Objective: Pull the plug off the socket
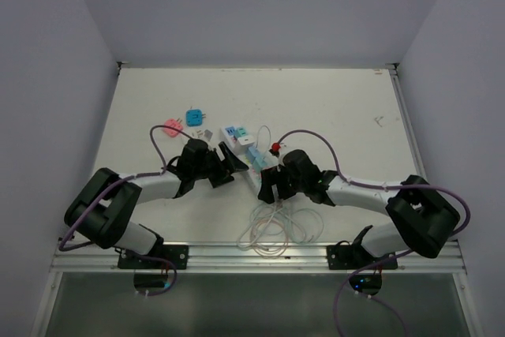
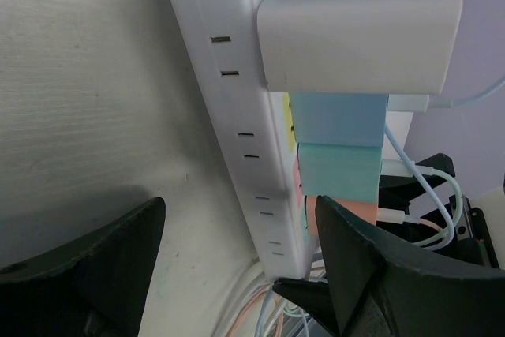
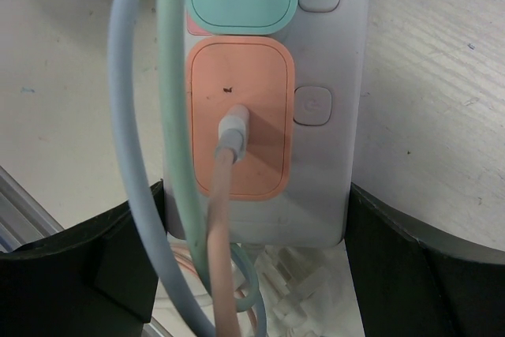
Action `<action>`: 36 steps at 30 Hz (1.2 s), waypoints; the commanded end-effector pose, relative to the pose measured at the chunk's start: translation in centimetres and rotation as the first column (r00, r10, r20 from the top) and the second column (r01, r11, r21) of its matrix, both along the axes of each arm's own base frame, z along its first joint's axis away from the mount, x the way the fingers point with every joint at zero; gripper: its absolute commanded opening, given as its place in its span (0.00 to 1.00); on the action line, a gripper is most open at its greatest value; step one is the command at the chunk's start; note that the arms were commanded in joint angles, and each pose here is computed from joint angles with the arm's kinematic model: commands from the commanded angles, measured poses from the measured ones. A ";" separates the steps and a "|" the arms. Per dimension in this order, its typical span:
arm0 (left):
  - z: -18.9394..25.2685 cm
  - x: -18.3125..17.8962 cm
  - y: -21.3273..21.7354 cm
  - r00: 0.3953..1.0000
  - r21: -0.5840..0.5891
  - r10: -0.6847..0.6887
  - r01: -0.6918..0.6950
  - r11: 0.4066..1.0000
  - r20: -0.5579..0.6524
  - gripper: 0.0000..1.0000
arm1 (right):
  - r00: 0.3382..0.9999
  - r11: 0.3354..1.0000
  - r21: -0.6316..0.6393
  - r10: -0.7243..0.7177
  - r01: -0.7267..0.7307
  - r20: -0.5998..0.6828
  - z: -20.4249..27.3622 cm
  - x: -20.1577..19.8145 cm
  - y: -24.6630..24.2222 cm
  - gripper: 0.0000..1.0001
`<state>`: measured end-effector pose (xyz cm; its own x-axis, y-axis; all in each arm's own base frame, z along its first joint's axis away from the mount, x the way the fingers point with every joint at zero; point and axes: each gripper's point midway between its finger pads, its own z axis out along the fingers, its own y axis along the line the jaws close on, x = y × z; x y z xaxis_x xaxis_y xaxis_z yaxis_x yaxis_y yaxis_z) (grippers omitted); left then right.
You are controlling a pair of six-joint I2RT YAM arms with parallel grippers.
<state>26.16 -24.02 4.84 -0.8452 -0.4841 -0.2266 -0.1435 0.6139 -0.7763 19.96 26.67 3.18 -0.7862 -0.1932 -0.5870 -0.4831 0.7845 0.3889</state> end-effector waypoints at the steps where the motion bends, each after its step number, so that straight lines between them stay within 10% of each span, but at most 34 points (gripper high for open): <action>1: 1.7 1.7 -2.0 0.998 -0.063 0.021 -0.017 0.998 0.063 0.80 | 0.997 0.999 0.037 0.025 -0.022 -0.068 -0.3 -1.2 1.2 0.00; 12: -0.4 0.4 -3.9 1.000 -0.121 -0.002 0.004 0.993 0.023 0.61 | 0.996 0.997 0.072 0.025 -0.018 -0.089 -0.5 -1.5 2.2 0.00; 19: -0.6 -0.2 -3.7 1.000 -0.117 -0.007 0.010 0.993 0.026 0.24 | 0.997 0.997 0.079 -0.005 0.011 -0.078 -0.3 -1.3 2.0 0.06; 27: -1.8 -0.7 -2.7 0.999 0.006 -0.041 0.041 0.999 0.010 0.00 | 0.998 0.992 0.112 -0.050 0.054 -0.040 2.1 -0.8 1.6 0.88; 36: -1.3 -0.7 -1.9 0.996 0.100 -0.089 0.086 0.991 0.028 0.00 | 0.984 0.972 0.163 -0.175 0.169 0.025 6.8 0.4 0.4 0.99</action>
<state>26.06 -27.20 4.79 -0.8620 -0.4509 -0.2317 -0.1019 0.6018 -0.7921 19.62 27.11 8.04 -0.7872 -0.0178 -0.6165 -0.3988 0.7772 0.4868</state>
